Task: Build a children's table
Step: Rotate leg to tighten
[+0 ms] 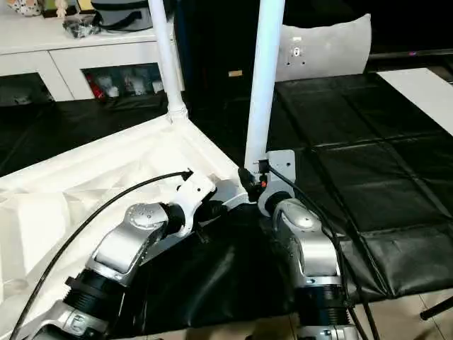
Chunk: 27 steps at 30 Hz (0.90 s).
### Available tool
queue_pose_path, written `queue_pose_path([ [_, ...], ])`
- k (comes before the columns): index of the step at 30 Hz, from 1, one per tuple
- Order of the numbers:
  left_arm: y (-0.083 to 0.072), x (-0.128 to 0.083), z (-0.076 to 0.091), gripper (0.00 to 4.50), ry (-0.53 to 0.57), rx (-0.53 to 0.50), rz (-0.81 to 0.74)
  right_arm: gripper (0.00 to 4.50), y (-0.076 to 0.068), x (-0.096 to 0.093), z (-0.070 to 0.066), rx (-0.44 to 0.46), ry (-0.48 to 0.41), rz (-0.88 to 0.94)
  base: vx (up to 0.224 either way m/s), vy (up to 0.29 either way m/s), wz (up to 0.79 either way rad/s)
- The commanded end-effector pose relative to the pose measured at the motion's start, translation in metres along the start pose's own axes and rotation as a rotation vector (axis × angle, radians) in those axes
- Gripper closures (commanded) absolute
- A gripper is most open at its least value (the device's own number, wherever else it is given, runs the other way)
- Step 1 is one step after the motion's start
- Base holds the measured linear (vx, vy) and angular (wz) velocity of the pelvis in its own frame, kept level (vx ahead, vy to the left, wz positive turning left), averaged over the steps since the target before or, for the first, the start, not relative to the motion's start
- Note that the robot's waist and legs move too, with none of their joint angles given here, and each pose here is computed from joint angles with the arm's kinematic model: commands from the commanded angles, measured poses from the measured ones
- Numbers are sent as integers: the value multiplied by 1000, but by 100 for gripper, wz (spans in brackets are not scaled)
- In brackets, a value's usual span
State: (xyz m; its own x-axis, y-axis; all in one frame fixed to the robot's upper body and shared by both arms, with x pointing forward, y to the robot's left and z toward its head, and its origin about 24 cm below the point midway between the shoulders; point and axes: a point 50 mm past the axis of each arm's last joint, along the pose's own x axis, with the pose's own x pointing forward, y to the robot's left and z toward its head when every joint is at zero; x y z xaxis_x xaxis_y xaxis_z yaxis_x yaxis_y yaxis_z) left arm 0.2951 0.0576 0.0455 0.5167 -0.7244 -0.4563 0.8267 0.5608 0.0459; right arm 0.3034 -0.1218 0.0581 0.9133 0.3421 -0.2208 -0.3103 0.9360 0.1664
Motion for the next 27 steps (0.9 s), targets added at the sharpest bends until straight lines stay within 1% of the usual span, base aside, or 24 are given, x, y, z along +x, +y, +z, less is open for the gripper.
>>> queue_pose_path([
  [1,6,-6,23,450,-84,91,-5,173,25,1,-9,77,17,171,0,0,0],
  [3,10,-11,20,450,-76,115,-35,156,21,-4,-7,74,3,190,0,0,0],
  [4,13,-13,18,450,-66,121,-40,138,19,-7,-6,70,-5,206,0,0,0],
  [5,16,-15,16,450,-57,139,-52,133,16,-11,-5,63,-13,230,0,0,0],
  [7,25,-22,11,450,-41,189,-113,113,6,-22,-5,13,-18,303,0,0,0],
  [9,29,-26,8,450,-33,216,-146,93,-1,-29,-6,-20,-11,338,0,0,0],
  [10,32,-31,5,450,-20,236,-203,93,-8,-35,-5,-56,-6,380,0,0,0],
  [11,32,-31,5,450,-20,236,-203,88,-8,-35,-5,-56,-6,380,0,0,0],
  [12,35,-33,3,450,-8,249,-230,80,-11,-39,-4,-74,-1,406,0,0,0],
  [13,40,-39,-1,450,18,275,-280,57,-17,-45,-2,-120,16,459,0,0,0],
  [14,40,-39,-2,450,19,277,-283,51,-17,-45,-2,-123,17,463,0,0,0],
  [16,43,-44,-4,450,33,277,-327,38,-22,-50,0,-159,38,507,0,0,0],
  [17,46,-50,-5,450,41,287,-396,26,-26,-54,4,-191,55,567,0,0,0],
  [19,47,-52,-6,450,43,291,-424,7,-27,-56,6,-206,62,595,0,0,0],
  [22,51,-57,-6,450,67,326,-525,2,-26,-60,12,-260,92,737,0,0,0],
  [25,50,-59,-8,450,90,355,-599,2,-25,-65,15,-267,133,868,0,0,0],
  [26,50,-59,-8,450,91,359,-606,2,-25,-65,15,-268,141,885,0,0,0],
  [27,50,-59,-8,450,91,360,-609,29,-25,-65,15,-268,143,889,0,0,0],
])
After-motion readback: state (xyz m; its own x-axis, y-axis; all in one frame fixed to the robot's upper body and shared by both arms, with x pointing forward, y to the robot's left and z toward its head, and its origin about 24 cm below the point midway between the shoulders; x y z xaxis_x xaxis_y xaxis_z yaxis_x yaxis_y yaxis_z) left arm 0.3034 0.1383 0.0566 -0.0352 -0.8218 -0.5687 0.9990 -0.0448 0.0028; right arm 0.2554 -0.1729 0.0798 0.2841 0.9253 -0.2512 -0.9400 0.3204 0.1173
